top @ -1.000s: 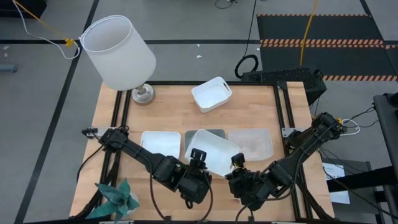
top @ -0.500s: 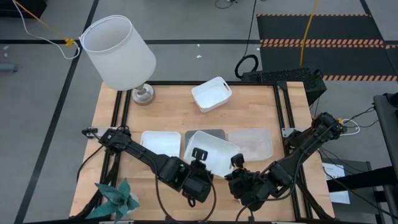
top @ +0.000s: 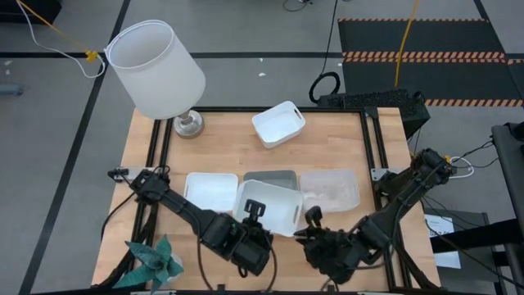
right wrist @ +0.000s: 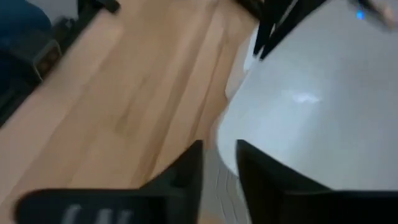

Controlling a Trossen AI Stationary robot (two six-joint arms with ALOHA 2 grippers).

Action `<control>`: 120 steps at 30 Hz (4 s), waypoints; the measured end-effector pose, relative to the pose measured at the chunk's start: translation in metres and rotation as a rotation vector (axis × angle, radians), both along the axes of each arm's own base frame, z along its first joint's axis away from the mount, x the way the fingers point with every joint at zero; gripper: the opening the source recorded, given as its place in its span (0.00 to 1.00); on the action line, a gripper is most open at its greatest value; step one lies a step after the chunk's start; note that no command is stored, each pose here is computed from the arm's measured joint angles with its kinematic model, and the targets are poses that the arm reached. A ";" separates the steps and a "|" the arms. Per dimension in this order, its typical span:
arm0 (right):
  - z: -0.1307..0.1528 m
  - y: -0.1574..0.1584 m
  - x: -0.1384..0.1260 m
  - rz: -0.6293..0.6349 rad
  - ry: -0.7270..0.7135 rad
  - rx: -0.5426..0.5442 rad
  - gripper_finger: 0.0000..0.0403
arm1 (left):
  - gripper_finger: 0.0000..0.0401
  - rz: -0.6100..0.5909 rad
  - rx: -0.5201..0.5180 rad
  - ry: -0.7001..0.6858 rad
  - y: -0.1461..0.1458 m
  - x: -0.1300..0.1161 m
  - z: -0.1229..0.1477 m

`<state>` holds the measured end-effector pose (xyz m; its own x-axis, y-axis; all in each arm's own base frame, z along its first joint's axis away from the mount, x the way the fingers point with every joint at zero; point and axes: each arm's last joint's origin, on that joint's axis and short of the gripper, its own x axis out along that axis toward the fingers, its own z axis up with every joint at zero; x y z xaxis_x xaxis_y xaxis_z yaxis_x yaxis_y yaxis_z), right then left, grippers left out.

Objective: Stack baskets by color
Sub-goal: Stack the bottom white bin on the middle white bin, then stack the white bin on the bottom stacked white bins

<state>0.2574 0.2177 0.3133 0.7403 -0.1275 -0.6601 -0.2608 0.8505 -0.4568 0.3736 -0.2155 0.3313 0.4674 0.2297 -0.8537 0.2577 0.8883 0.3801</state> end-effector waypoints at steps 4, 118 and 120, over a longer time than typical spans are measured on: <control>0.009 0.014 -0.007 0.044 -0.107 -0.032 0.39 | 0.01 0.026 -0.004 0.026 -0.010 -0.012 -0.001; 0.068 0.030 -0.110 0.249 -0.280 0.093 0.53 | 0.16 0.111 -0.330 -0.336 0.107 -0.228 -0.133; 0.068 0.030 -0.110 0.249 -0.280 0.093 0.53 | 0.20 0.120 -0.322 -0.348 0.107 -0.228 -0.133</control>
